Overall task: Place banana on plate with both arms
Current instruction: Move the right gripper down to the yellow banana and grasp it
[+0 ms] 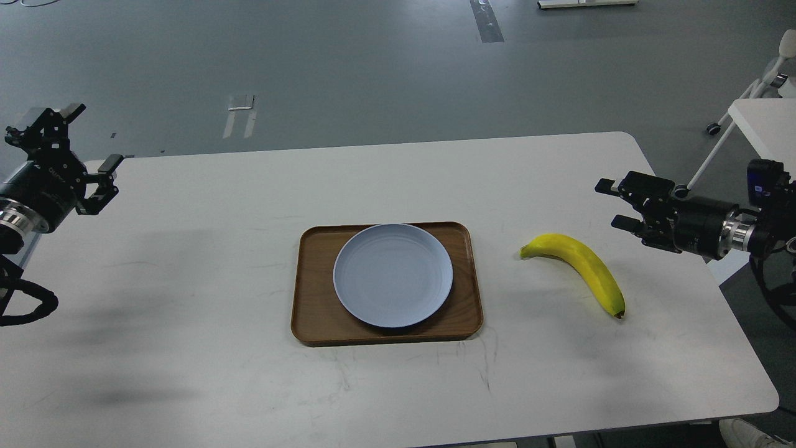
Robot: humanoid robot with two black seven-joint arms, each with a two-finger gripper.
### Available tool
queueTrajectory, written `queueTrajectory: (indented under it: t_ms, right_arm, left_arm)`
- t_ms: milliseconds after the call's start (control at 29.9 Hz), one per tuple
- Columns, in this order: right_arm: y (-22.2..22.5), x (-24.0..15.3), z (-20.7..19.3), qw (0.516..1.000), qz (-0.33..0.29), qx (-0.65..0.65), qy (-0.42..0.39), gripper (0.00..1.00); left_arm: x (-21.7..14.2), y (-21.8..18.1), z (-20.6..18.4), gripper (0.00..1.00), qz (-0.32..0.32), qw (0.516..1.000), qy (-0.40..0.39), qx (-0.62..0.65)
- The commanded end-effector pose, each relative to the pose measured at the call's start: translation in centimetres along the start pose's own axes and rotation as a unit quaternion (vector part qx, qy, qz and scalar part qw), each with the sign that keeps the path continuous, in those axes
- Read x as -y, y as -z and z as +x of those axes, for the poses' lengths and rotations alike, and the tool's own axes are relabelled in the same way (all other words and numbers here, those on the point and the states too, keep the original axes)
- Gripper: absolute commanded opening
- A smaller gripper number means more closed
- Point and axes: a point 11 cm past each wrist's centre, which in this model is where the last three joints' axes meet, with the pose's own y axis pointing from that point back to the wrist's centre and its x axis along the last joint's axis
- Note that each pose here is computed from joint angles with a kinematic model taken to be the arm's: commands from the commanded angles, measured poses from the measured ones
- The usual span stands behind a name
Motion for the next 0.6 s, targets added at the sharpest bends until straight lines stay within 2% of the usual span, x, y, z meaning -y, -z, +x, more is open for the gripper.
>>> queueTrajectory:
  t_ms: [0, 100, 301, 569]
  right_arm:
    - [0.4, 0.1, 0.6, 0.992, -0.046, -0.113, 0.038, 1.00]
    - [0.0, 0.7, 0.1, 0.971, -0.093, -0.201, 0.088, 1.00]
    - [0.0, 2.5, -0.3, 0.933, -0.142, -0.297, 0.148, 1.00]
    - [-0.3, 4.9, -1.5, 0.911, -0.155, -0.340, 0.177, 1.00]
  left_arm:
    - [0.0, 0.2, -0.1, 0.99, 0.000, 1.000, 0.000, -0.004]
    - [0.0, 0.3, -0.2, 0.99, 0.001, 1.000, 0.000, -0.005]
    - [0.0, 0.5, -0.2, 0.99, 0.004, 1.000, 0.001, -0.003]
    - [-0.3, 0.8, -0.1, 0.99, 0.008, 1.000, 0.000, -0.003]
